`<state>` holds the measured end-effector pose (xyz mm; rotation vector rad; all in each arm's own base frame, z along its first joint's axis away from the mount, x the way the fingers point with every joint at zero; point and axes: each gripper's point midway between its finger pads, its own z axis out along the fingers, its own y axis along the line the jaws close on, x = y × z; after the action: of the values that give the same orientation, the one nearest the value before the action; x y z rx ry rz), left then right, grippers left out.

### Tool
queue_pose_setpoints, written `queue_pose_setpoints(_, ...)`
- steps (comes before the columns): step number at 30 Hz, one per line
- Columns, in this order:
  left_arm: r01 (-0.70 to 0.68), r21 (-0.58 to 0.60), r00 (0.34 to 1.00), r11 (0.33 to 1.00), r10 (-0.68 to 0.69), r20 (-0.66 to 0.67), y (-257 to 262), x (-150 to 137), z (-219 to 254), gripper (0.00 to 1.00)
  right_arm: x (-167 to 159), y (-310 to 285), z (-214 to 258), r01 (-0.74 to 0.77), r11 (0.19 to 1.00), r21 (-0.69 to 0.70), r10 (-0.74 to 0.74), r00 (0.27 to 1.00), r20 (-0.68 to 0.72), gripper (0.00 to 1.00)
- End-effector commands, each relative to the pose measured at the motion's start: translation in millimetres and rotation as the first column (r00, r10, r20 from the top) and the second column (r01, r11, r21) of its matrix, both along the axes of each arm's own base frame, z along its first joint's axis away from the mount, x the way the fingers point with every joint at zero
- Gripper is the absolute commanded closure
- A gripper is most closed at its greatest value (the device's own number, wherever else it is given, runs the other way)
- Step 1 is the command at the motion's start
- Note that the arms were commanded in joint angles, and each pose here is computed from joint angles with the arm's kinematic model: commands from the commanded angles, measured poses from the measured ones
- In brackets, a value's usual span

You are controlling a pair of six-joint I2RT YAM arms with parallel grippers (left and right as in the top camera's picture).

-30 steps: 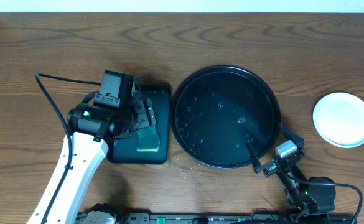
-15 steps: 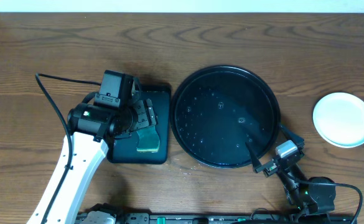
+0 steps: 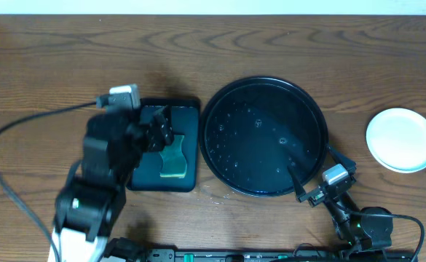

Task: Clean dirty plates on tray and stack at the side

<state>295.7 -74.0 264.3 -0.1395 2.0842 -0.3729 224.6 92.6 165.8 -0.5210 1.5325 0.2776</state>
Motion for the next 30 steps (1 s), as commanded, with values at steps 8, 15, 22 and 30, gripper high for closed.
queue_pose_setpoints(8,-0.165,0.013,0.912,0.986,0.148,0.383,59.1,-41.4,-9.5,0.17,0.8,-2.0,-0.8,0.012,1.000,0.012,-0.012,1.000,-0.005,0.01)
queue_pose_setpoints(15,-0.186,-0.030,0.834,0.982,0.174,0.524,66.0,-58.1,-36.5,0.17,0.8,-2.0,-0.6,0.012,1.000,0.012,-0.012,1.000,-0.004,0.01)
queue_pose_setpoints(22,-0.187,-0.055,0.841,0.981,0.188,0.507,65.6,-49.3,-81.3,0.17,0.8,-1.9,-0.7,0.011,1.000,0.012,-0.011,1.000,-0.005,0.01)
queue_pose_setpoints(30,-0.204,-0.049,0.843,0.978,0.201,0.498,68.7,-49.3,-84.0,0.17,0.8,-1.9,-0.6,0.011,1.000,0.012,-0.011,1.000,-0.004,0.01)
